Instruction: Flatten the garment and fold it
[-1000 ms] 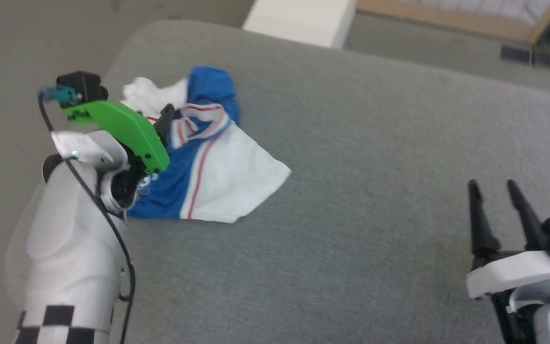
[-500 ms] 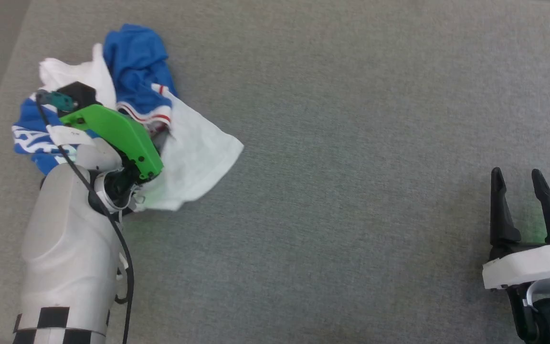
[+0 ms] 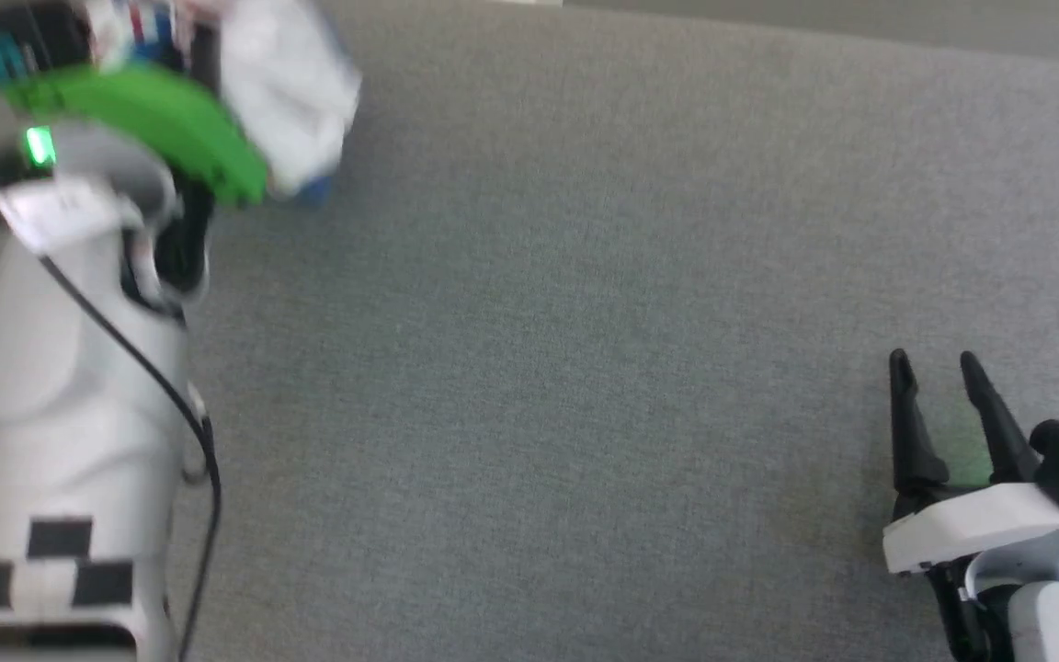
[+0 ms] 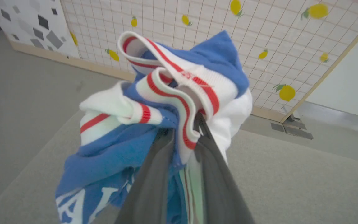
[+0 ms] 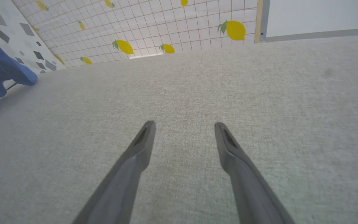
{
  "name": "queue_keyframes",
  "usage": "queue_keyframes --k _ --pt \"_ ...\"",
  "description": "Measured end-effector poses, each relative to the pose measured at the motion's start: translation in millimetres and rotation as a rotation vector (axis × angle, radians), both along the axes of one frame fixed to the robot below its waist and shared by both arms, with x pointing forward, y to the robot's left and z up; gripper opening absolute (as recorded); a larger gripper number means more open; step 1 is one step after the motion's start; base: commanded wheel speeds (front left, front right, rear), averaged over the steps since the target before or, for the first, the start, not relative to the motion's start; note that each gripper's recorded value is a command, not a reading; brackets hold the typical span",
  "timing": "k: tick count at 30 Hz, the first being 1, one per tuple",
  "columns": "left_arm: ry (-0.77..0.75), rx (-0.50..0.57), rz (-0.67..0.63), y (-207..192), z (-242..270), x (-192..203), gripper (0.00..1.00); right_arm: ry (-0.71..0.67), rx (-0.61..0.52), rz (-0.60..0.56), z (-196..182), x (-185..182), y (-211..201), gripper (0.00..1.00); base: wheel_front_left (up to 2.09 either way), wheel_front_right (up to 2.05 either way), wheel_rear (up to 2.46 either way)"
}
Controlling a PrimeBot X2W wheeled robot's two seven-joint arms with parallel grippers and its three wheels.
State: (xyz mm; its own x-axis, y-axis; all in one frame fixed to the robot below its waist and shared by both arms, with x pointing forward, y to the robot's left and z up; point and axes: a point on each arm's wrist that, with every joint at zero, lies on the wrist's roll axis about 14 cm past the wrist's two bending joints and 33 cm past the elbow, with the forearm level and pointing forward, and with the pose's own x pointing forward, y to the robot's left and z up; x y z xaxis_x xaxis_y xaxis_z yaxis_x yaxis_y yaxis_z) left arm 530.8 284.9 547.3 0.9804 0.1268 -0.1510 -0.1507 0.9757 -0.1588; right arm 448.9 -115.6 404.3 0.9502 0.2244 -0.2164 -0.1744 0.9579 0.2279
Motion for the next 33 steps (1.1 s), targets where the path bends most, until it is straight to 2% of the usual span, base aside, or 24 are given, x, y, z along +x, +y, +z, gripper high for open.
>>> queue_keyframes --k 5,7,9,13,17,20,24,29,32,33 --pt "-0.292 0.123 -0.189 -53 131 18 0.0 -0.034 0.032 -0.029 14 -8 -6 1.0 0.0 0.0 0.0" --pt "-0.355 0.156 -0.27 -83 164 18 0.0 -0.043 0.039 -0.047 18 -13 -11 1.0 0.0 0.0 0.0" --pt "-0.393 0.156 -0.359 -119 185 18 0.0 -0.047 0.041 -0.075 20 -19 -20 1.0 0.0 0.0 0.0" --pt "-0.389 0.113 -0.509 -183 185 15 0.0 -0.059 0.034 -0.142 25 -32 -44 1.0 0.0 0.0 0.0" --pt "-0.334 0.022 -0.629 -235 158 9 0.0 -0.074 0.019 -0.222 31 -46 -72 1.0 0.0 0.0 0.0" --pt "-0.224 -0.033 -0.701 -267 108 -1 0.0 -0.081 0.008 -0.281 35 -57 -93 1.0 0.0 0.0 0.0" --pt "-0.005 -0.091 -0.762 -295 23 -25 0.0 -0.084 -0.002 -0.346 37 -72 -114 1.0 0.0 0.0 0.0" --pt "0.405 -0.073 -0.829 -311 -93 -89 0.0 -0.086 -0.008 -0.397 39 -91 -130 1.0 0.0 0.0 0.0" --pt "0.564 -0.072 -0.847 -313 -125 -122 0.0 -0.099 -0.006 -0.405 44 -94 -133 1.0 0.0 0.0 0.0" --pt "0.607 -0.095 -0.846 -314 -131 -131 0.07 -0.103 -0.005 -0.402 45 -94 -132 1.0 0.0 0.0 0.0"
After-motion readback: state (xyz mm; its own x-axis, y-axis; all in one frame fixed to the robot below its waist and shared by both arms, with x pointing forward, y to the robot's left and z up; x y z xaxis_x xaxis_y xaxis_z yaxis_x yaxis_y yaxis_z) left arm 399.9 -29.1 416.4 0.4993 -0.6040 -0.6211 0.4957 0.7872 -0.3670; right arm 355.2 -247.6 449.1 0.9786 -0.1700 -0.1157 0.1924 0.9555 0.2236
